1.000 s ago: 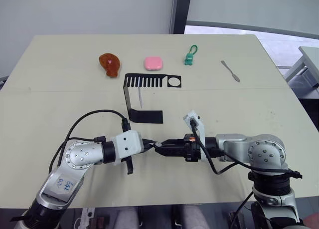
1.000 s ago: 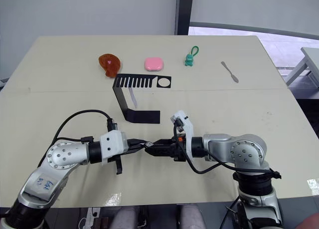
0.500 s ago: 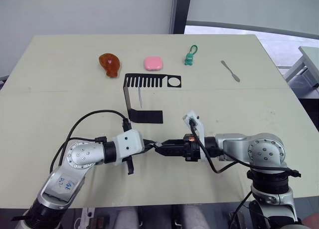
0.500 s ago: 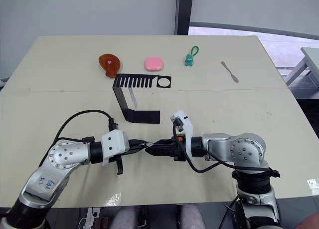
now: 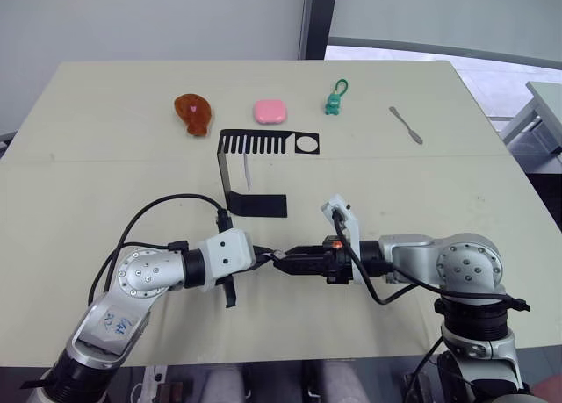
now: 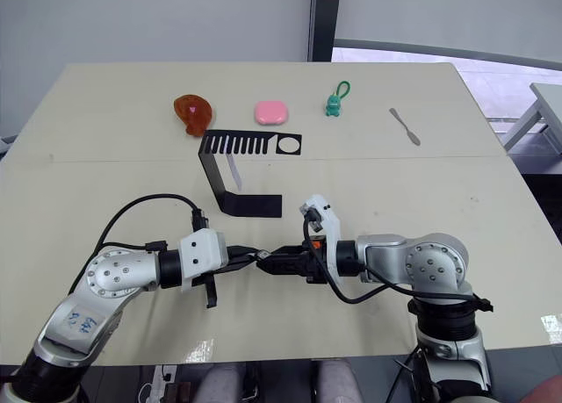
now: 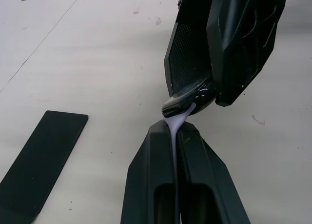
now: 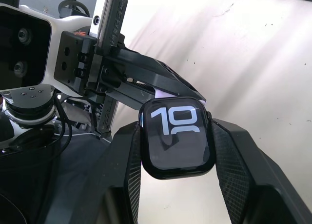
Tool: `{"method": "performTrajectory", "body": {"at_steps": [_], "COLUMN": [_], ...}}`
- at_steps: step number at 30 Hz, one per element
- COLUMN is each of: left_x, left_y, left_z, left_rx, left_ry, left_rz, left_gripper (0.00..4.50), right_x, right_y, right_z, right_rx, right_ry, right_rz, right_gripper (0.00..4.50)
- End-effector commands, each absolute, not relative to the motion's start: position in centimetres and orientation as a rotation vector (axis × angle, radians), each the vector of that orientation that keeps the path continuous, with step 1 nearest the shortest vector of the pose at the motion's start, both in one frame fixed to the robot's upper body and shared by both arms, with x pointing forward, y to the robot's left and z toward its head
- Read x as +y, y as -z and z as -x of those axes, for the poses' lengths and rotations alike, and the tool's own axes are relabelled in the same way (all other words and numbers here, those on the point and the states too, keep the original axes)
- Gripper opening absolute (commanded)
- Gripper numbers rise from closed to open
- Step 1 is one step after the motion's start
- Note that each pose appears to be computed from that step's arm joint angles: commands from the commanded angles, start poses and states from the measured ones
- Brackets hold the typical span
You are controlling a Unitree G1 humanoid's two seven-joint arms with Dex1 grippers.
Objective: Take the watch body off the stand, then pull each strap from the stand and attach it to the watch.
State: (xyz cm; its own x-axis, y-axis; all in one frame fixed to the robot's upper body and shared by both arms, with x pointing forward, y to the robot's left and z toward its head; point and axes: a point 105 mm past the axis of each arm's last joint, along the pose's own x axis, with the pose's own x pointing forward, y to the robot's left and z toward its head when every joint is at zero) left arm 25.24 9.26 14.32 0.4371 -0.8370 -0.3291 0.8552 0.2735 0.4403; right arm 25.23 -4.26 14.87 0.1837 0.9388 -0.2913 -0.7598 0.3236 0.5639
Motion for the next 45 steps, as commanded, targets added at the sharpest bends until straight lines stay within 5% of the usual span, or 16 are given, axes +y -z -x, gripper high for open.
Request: {"method": "performTrajectory", "body": {"at_steps": [1,4,10,11,17,23,27,45], "left_x": [7.9,8.5,12.7,13.7,17.2,18.8,19.0,20.3], "left_y": [-16.4,-16.0,-15.7,-15.7,-16.9,-18.1,-18.7,-18.3], "left_z": [-23.9,-23.9,-23.1,-22.9,-21.3,-20.2,-20.3,-20.1], "left_rx": [-0.082,-0.032,0.058,0.074,0.06,0.018,-0.017,-0.007], "left_ry": [1.178,1.17,1.13,1.124,1.168,1.264,1.278,1.27], "left_rz": [-0.602,-0.575,-0.615,-0.621,-0.51,-0.466,-0.462,-0.481], "left_gripper": [0.05,0.98,4.16,4.42,4.42,4.42,4.42,4.42], "right_x": [-4.0,-4.0,-4.2,-4.3,-4.7,-5.5,-6.1,-7.3], "right_y": [-14.9,-15.1,-15.8,-15.8,-16.1,-15.9,-16.0,-15.8], "right_z": [-25.0,-24.8,-24.0,-24.0,-23.1,-23.5,-23.9,-24.7], "right_rx": [0.666,0.655,0.624,0.618,0.393,-0.102,-0.22,-0.353], "right_ry": [-1.242,-1.251,-1.316,-1.316,-1.401,-1.453,-1.448,-1.429], "right_rz": [-0.313,-0.311,-0.273,-0.273,0.062,0.679,0.734,0.835], "right_gripper": [1.6,1.6,1.6,1.6,1.6,1.6,1.6,1.6]}}
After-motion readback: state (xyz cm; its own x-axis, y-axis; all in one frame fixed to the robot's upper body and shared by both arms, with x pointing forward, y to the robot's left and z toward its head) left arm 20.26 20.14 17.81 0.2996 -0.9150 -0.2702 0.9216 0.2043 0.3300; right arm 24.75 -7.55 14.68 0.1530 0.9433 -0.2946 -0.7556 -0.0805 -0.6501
